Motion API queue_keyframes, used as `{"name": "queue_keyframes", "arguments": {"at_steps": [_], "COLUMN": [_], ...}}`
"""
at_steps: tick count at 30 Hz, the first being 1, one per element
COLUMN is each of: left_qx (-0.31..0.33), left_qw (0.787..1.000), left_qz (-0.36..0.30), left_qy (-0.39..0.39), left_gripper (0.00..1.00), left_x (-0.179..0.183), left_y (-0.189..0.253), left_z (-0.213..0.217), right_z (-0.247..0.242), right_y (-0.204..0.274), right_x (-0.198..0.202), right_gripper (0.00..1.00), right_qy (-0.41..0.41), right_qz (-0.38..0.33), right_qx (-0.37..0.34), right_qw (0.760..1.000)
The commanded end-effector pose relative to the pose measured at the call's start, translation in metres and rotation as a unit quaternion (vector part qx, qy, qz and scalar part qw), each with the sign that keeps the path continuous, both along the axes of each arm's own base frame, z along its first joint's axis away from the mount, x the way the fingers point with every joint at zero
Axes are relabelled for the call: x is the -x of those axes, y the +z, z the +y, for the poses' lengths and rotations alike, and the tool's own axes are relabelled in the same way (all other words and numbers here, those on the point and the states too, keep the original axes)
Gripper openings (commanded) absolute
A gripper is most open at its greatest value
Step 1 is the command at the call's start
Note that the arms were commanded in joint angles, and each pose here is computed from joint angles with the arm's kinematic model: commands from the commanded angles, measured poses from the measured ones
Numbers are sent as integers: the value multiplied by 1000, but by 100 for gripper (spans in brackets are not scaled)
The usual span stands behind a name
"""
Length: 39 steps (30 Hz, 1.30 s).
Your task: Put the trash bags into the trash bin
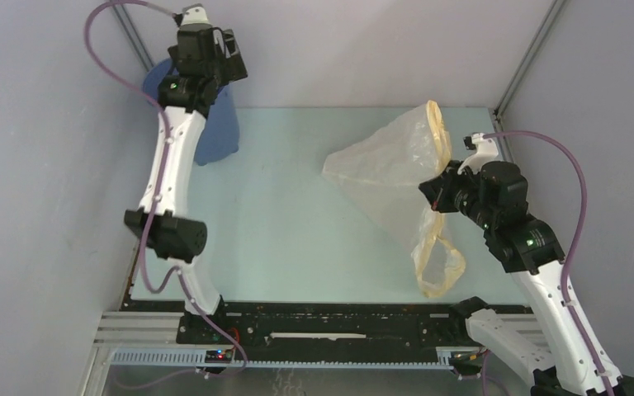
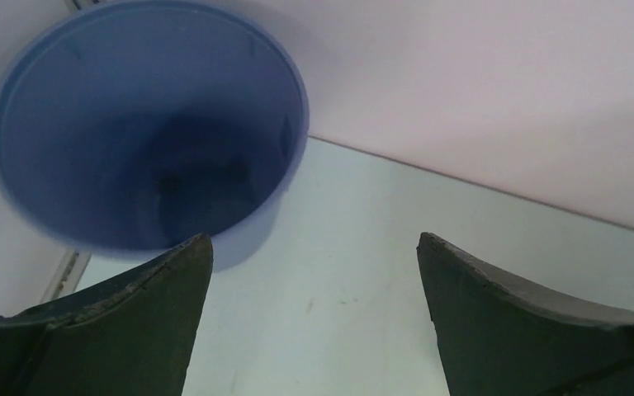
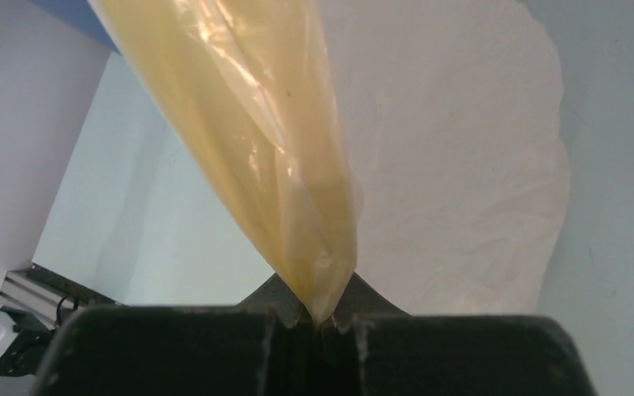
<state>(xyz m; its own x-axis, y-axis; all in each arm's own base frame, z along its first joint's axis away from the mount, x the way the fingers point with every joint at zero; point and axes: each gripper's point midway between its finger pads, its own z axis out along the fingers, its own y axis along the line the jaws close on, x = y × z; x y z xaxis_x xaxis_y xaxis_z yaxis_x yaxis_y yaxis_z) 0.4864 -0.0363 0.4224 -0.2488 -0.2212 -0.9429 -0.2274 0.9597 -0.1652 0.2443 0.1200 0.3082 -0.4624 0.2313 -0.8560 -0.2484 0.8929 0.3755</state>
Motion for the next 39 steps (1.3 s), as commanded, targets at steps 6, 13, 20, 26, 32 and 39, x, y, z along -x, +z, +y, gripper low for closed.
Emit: {"name": "queue_keyframes", "arguments": {"at_steps": [6,13,20,26,32,39], "left_qx": [-92,-120,-122,-125,-113,-112], "left_qw": [995,990,989,987,989,990], "left_qz": [9,48,70,84,85,84], "left_qy": [33,49,54,51,34,-8], "left_gripper": [96,77,70,48,22,0], "left_x": [-69,-99,-113,-117,-107,-72], "left_y": [-24,-74,-107,-124,-118,-98], "left_z": [39,47,48,47,36,-1], "right_z": [0,1,-3,-9,-8,-4], "right_y": [7,6,3,7,14,28], "right_x": [-6,-26,-26,-28,-22,-17], "right_gripper": [0,0,0,0,0,0], "right_qy": [15,16,12,0,5,15], "right_qz": [40,59,70,68,59,37], "right_qx": [-13,-9,-6,-19,-28,-44], "right_qw": [999,998,997,997,998,998]}}
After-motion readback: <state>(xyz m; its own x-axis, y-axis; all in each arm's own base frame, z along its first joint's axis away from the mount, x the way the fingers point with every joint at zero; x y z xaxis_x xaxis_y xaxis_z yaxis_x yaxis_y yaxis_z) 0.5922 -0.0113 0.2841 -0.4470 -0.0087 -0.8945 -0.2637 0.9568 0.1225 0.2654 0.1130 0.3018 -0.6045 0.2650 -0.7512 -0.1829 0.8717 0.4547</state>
